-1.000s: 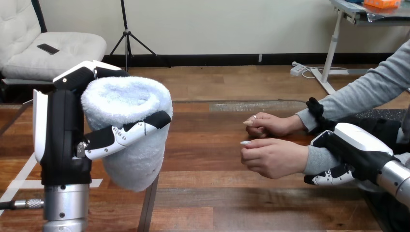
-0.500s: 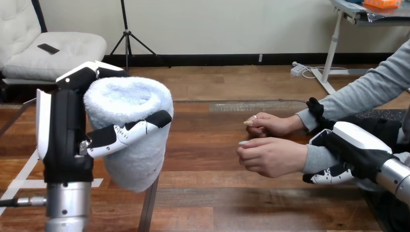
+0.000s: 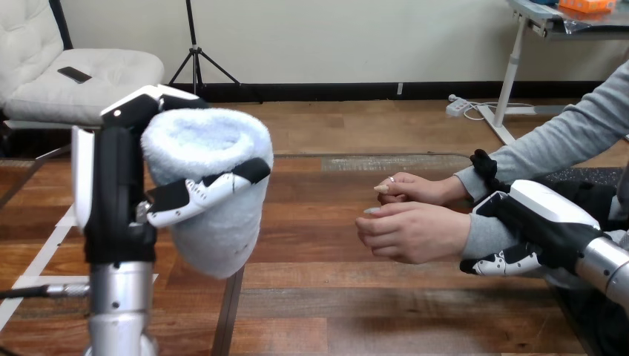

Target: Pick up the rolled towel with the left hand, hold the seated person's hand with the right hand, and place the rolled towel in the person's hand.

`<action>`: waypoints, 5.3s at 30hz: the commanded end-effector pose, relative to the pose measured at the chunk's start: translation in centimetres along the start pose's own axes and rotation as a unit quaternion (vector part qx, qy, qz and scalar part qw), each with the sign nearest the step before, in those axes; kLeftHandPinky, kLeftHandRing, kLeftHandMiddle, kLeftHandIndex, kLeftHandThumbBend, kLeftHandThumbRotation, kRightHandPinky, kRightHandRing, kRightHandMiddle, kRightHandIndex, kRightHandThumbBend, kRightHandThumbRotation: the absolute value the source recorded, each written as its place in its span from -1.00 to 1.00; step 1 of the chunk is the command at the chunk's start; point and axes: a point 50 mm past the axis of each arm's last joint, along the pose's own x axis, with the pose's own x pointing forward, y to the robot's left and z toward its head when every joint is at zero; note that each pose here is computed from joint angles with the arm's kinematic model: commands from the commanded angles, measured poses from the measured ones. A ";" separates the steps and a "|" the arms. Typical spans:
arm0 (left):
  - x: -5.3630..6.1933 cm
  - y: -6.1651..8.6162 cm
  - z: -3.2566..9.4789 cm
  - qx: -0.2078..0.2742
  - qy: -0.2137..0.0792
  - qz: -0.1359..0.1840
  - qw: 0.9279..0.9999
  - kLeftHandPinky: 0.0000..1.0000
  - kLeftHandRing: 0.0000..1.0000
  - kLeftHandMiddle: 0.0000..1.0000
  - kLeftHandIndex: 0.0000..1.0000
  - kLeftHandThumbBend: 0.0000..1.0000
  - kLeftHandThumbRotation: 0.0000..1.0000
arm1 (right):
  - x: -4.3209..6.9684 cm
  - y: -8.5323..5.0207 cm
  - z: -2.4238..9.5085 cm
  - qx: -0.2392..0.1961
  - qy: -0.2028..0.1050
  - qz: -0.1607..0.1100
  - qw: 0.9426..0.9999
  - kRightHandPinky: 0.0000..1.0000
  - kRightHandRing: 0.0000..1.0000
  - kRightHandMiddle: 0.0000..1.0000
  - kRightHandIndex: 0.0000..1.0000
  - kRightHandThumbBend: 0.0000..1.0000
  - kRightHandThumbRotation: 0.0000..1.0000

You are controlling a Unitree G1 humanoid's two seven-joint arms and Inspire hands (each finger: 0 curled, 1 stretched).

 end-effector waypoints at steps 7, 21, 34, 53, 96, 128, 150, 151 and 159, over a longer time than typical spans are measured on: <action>3.1 -1.5 0.1 -0.023 -0.056 0.002 0.998 -0.40 -0.29 -0.20 -0.23 0.58 -1.00 | 2.1 -3.4 3.0 0.009 -0.071 -0.064 0.995 -0.74 -0.66 -0.54 -0.49 -0.13 -0.69; 4.3 -2.8 -1.5 -0.021 -0.035 -0.004 0.999 -0.40 -0.29 -0.19 -0.24 0.57 -1.00 | 2.4 -3.5 3.3 0.002 -0.075 -0.062 0.995 -0.71 -0.63 -0.50 -0.40 -0.14 -0.52; 5.0 -3.7 -2.2 -0.037 -0.015 -0.006 0.999 -0.41 -0.29 -0.19 -0.24 0.58 -1.00 | 2.8 -3.7 3.6 -0.001 -0.074 -0.060 0.995 -0.68 -0.60 -0.48 -0.38 -0.11 -0.29; 5.5 -5.2 -3.0 -0.055 0.005 -0.014 0.998 -0.40 -0.28 -0.19 -0.23 0.60 -1.00 | 3.4 -3.7 4.3 0.003 -0.084 -0.063 0.994 -0.70 -0.62 -0.49 -0.38 -0.09 -0.26; 5.5 -9.1 -3.2 -0.101 0.035 -0.035 0.994 -0.35 -0.24 -0.18 -0.21 0.61 -1.00 | 4.5 -3.3 5.7 0.010 -0.102 -0.064 0.993 -0.74 -0.66 -0.54 -0.51 -0.09 -0.06; 5.8 -10.6 -2.6 -0.106 0.031 -0.047 0.993 -0.35 -0.24 -0.18 -0.21 0.62 -1.00 | 5.3 -3.1 6.6 0.015 -0.112 -0.059 0.992 -0.69 -0.61 -0.48 -0.43 -0.03 0.07; 5.9 -10.7 -2.6 -0.106 0.030 -0.047 0.993 -0.37 -0.25 -0.18 -0.21 0.62 -1.00 | 5.9 -2.8 7.5 0.011 -0.128 -0.061 0.990 -0.70 -0.63 -0.51 -0.48 -0.03 0.03; 5.9 -10.7 -2.6 -0.105 0.029 -0.047 0.993 -0.37 -0.25 -0.18 -0.21 0.62 -1.00 | 5.9 -2.8 7.6 0.011 -0.129 -0.061 0.990 -0.71 -0.63 -0.52 -0.48 -0.03 0.03; 5.9 -10.7 -2.6 -0.103 0.029 -0.047 0.993 -0.37 -0.25 -0.18 -0.21 0.62 -1.00 | 6.1 -2.7 8.0 0.012 -0.136 -0.061 0.989 -0.72 -0.65 -0.53 -0.49 -0.01 0.08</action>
